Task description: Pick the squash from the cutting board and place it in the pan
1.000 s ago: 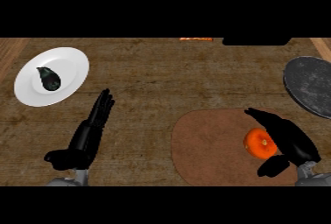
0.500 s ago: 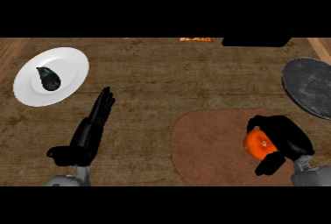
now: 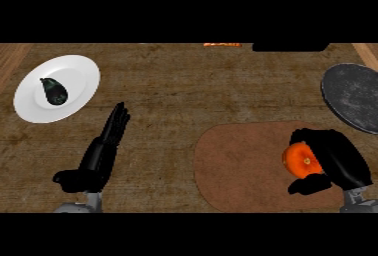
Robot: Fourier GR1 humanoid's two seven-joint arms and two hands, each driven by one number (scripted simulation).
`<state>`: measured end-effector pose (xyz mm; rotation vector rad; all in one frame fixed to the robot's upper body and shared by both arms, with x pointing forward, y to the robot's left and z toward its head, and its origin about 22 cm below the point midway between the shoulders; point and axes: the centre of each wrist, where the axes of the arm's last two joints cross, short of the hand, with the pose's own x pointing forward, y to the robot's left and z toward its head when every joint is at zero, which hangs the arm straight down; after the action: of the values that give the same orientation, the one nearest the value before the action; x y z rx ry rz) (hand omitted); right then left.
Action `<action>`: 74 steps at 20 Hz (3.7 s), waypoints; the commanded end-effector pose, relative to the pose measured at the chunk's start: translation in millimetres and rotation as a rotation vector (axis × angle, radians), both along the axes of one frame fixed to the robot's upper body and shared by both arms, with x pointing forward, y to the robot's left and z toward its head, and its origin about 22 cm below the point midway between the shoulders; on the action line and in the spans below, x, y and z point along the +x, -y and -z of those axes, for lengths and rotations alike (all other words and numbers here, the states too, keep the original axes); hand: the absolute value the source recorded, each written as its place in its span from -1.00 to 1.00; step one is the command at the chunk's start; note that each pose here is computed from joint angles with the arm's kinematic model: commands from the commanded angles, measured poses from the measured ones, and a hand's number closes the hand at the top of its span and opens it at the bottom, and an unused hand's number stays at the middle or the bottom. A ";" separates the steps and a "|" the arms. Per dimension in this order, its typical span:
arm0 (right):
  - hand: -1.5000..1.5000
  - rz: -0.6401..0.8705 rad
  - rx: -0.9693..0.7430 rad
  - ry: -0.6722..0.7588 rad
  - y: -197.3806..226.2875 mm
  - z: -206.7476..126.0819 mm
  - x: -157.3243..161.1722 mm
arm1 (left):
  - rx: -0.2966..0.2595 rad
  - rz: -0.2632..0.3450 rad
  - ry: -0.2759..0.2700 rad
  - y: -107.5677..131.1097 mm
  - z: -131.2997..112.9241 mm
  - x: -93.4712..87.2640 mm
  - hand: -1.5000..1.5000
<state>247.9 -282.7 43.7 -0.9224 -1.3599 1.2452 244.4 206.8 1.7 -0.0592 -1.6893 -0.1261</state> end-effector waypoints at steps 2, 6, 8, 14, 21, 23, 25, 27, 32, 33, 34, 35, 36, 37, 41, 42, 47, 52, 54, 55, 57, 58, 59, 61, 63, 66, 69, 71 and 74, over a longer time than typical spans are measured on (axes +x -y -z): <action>1.00 0.175 0.074 0.116 -27.7 -17.6 -0.1 | 0.005 0.024 0.006 4.5 2.2 1.8 0.00; 1.00 0.434 0.075 0.009 -65.6 -12.2 42.3 | -0.001 0.024 0.023 6.6 -13.6 2.8 0.00; 1.00 0.458 0.109 0.131 -77.8 -49.5 59.3 | 0.002 0.009 0.014 6.6 -6.5 6.4 0.00; 1.00 0.537 0.261 0.330 -87.1 -104.4 69.8 | 0.020 0.006 0.015 7.8 -1.1 -5.0 0.00; 1.00 0.695 0.420 0.327 -41.2 -90.0 65.6 | -0.007 -0.009 0.004 -0.2 -13.7 -2.1 0.00; 1.00 0.718 0.462 0.385 -7.0 -101.1 63.1 | 0.018 0.004 0.012 3.6 0.9 -7.1 0.00; 1.00 0.762 0.456 0.405 13.7 -68.8 75.2 | -0.001 0.003 0.016 -0.3 -12.9 -0.3 0.00; 1.00 0.806 0.426 0.433 25.4 -76.0 86.2 | -0.005 0.016 0.008 3.7 -3.7 -12.1 0.00; 1.00 0.831 0.290 0.542 75.2 -48.9 102.4 | -0.009 0.025 0.013 10.6 -14.1 6.7 0.00; 1.00 0.837 0.239 0.560 99.0 -48.5 98.8 | -0.008 0.029 0.001 4.2 -4.1 -7.4 0.00; 1.00 0.855 0.212 0.558 96.3 -37.7 101.2 | -0.009 0.035 0.005 7.3 -0.7 3.8 0.00; 1.00 0.872 0.216 0.596 96.3 -35.3 109.7 | -0.014 0.023 0.013 9.9 12.1 -12.8 0.00; 1.00 0.865 0.212 0.631 115.5 -46.6 103.6 | -0.006 0.016 0.014 -6.4 -0.1 9.0 0.00; 1.00 0.884 0.224 0.648 130.0 -37.4 103.4 | -0.014 0.018 0.024 9.2 -14.3 2.8 0.00; 1.00 0.918 0.312 0.722 157.3 -38.8 108.5 | -0.001 0.054 0.017 17.7 -3.3 4.1 0.00; 1.00 0.938 0.313 0.723 168.3 -24.3 97.5 | 0.003 0.060 0.022 3.0 -13.2 1.8 0.00; 1.00 0.933 0.322 0.733 200.4 -50.6 100.5 | -0.013 0.065 0.022 17.2 -12.2 13.5 0.00; -1.00 1.015 0.308 0.273 211.7 -19.6 84.2 | 0.012 0.071 0.033 10.9 -5.0 8.5 0.00; -1.00 0.978 0.287 0.191 212.3 -21.2 85.6 | 0.006 0.084 0.045 20.5 -12.5 8.8 0.00; -1.00 0.954 0.363 0.142 204.7 -14.3 89.4 | 0.005 0.093 0.038 16.8 -14.4 8.1 0.00; -1.00 0.885 0.490 0.123 195.6 -24.9 103.3 | -0.011 0.083 0.056 23.4 -14.7 14.2 0.00; -1.00 0.888 0.501 0.103 194.1 -22.6 103.7 | -0.018 0.072 0.032 9.5 -12.1 10.5 0.00; -1.00 0.876 0.496 0.137 189.9 -13.1 102.1 | -0.013 0.088 0.063 17.1 -24.9 15.8 0.00; -1.00 0.871 0.534 0.183 199.7 -32.7 104.1 | -0.003 0.074 0.057 12.9 -17.9 16.4 0.00; -1.00 0.852 0.584 0.312 196.7 -17.6 98.6 | -0.004 0.069 0.040 9.0 -13.9 7.4 0.00; -1.00 0.824 0.694 0.454 199.4 -31.4 103.1 | -0.009 0.060 0.026 13.7 -3.7 7.8 0.00; -1.00 0.826 0.794 0.510 220.1 -36.6 87.9 | -0.007 0.051 0.031 10.0 -22.8 19.2 0.00; -1.00 0.844 0.872 0.517 226.3 -26.4 77.3 | -0.005 0.068 0.037 18.4 -13.1 6.4 0.00; -1.00 0.809 0.966 0.498 245.4 -37.0 63.5 | 0.002 0.051 0.025 12.7 -5.9 1.3 0.00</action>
<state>327.5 -510.6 77.7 -0.9973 -1.4188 -0.2080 251.3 190.7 14.2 -0.1091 -1.7199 -0.1635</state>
